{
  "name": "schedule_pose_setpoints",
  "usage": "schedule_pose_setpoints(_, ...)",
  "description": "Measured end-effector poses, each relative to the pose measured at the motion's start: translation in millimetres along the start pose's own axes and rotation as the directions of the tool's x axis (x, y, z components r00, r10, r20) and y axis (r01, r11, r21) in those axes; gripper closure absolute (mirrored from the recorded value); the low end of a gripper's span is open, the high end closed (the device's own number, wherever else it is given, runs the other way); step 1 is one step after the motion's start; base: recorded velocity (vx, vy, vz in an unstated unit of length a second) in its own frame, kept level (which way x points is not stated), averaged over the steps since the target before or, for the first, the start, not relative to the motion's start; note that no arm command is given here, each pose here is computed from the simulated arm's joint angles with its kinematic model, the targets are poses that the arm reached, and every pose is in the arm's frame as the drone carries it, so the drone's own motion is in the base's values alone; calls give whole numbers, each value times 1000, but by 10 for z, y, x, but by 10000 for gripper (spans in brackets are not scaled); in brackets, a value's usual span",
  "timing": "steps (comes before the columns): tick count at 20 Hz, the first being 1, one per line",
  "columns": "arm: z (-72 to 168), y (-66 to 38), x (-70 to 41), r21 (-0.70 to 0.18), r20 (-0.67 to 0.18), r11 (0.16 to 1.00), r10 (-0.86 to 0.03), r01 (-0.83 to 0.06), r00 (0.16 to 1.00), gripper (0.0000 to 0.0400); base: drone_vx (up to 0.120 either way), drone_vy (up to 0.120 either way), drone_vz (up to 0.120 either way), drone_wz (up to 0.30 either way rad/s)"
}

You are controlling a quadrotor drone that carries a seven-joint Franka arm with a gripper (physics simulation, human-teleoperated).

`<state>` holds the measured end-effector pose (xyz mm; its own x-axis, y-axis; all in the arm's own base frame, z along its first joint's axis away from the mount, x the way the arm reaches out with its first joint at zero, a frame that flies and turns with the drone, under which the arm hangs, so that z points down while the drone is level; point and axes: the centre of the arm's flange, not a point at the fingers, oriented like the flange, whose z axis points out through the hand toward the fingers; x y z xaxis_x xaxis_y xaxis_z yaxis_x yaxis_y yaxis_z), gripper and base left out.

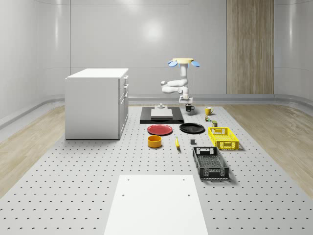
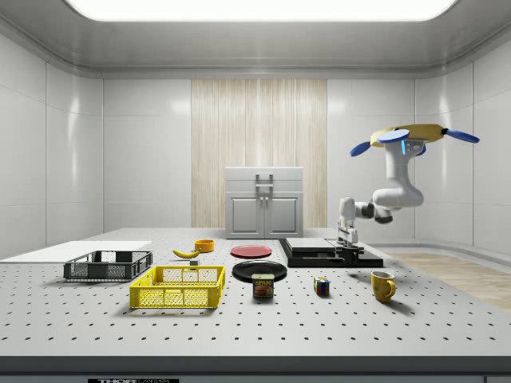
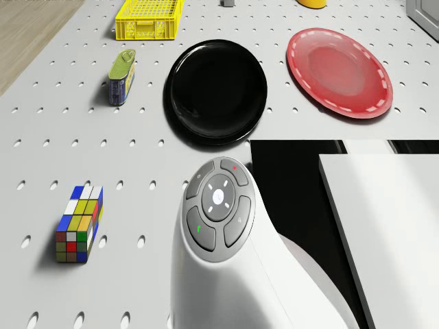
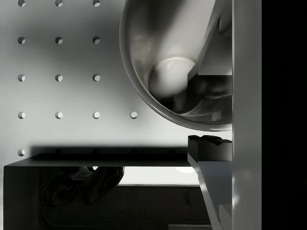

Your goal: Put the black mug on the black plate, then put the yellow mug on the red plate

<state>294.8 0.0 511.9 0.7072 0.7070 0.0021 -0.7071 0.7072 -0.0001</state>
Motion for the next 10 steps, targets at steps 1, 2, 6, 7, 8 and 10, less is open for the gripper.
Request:
schedule_pose_setpoints(1,-18,0,0,0,0,1000,0,0,1000,290,120,0,120,0)
schedule_pose_setpoints(2,-32,0,0,0,0,1000,0,0,1000,290,120,0,120,0)
schedule_pose_setpoints(6,-68,0,0,0,0,1000,0,0,1000,290,120,0,50,0)
schedule_pose_setpoints(7,-73,0,0,0,0,1000,0,0,1000,290,120,0,0,0)
schedule_pose_setpoints(8,-77,0,0,0,0,1000,0,0,1000,290,120,0,0,0)
schedule_pose_setpoints(10,-83,0,0,0,0,1000,0,0,1000,290,120,0,0,0)
